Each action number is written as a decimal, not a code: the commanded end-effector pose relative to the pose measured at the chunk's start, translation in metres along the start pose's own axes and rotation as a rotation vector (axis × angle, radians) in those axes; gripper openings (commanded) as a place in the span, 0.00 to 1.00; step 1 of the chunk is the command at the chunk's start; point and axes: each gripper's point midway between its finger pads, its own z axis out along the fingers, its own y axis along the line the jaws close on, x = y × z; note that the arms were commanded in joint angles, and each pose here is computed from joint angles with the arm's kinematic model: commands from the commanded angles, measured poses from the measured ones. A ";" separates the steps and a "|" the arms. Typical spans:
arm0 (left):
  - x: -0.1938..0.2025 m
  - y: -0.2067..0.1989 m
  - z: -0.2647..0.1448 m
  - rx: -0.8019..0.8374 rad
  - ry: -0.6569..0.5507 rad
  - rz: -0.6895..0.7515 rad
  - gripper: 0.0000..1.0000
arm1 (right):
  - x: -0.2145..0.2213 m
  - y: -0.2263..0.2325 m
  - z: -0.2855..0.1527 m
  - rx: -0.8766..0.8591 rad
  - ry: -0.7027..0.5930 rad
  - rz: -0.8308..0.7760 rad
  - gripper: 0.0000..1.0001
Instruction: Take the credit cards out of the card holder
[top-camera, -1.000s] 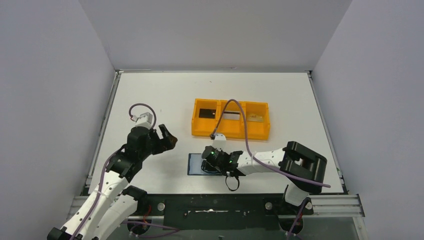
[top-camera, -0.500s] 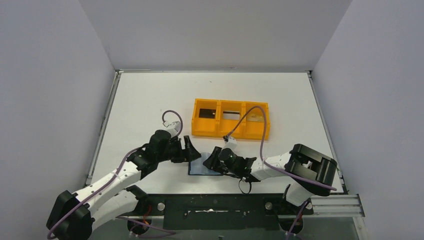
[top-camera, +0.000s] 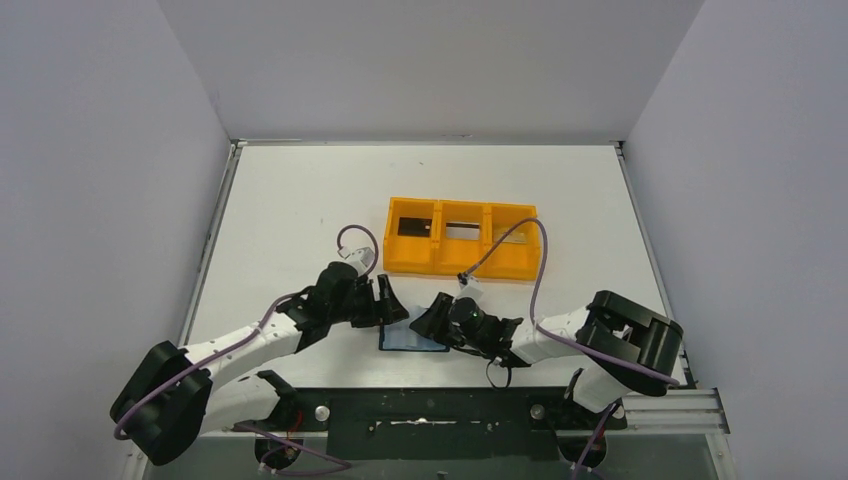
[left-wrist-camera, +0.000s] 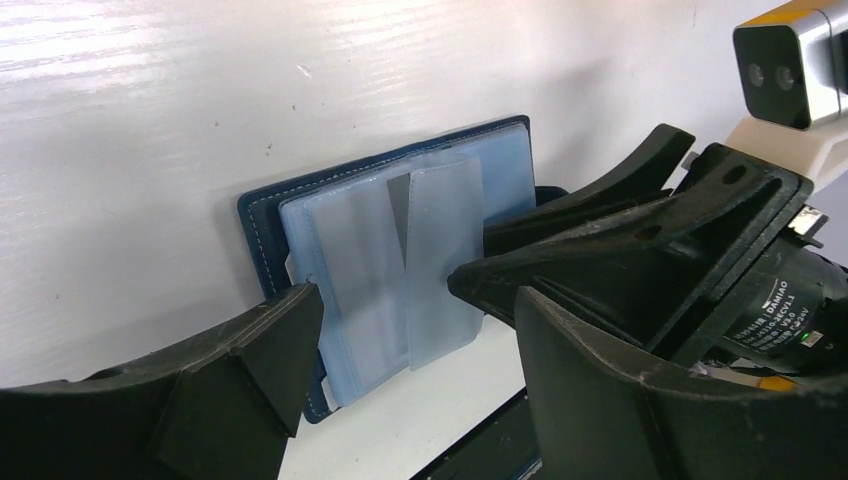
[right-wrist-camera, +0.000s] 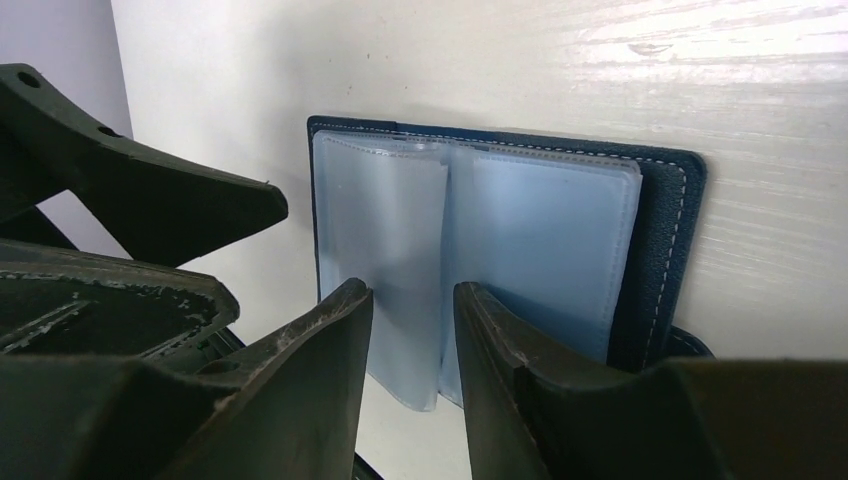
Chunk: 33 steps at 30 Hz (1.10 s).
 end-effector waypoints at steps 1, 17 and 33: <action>-0.016 -0.025 0.003 0.096 -0.052 0.017 0.70 | -0.004 -0.020 -0.004 0.055 -0.031 0.011 0.39; -0.007 -0.023 0.008 0.077 -0.034 0.006 0.66 | -0.005 -0.014 -0.003 0.042 -0.029 -0.028 0.33; -0.056 0.028 -0.072 -0.222 -0.416 -0.134 0.66 | -0.011 0.007 0.004 0.397 -0.069 -0.364 0.53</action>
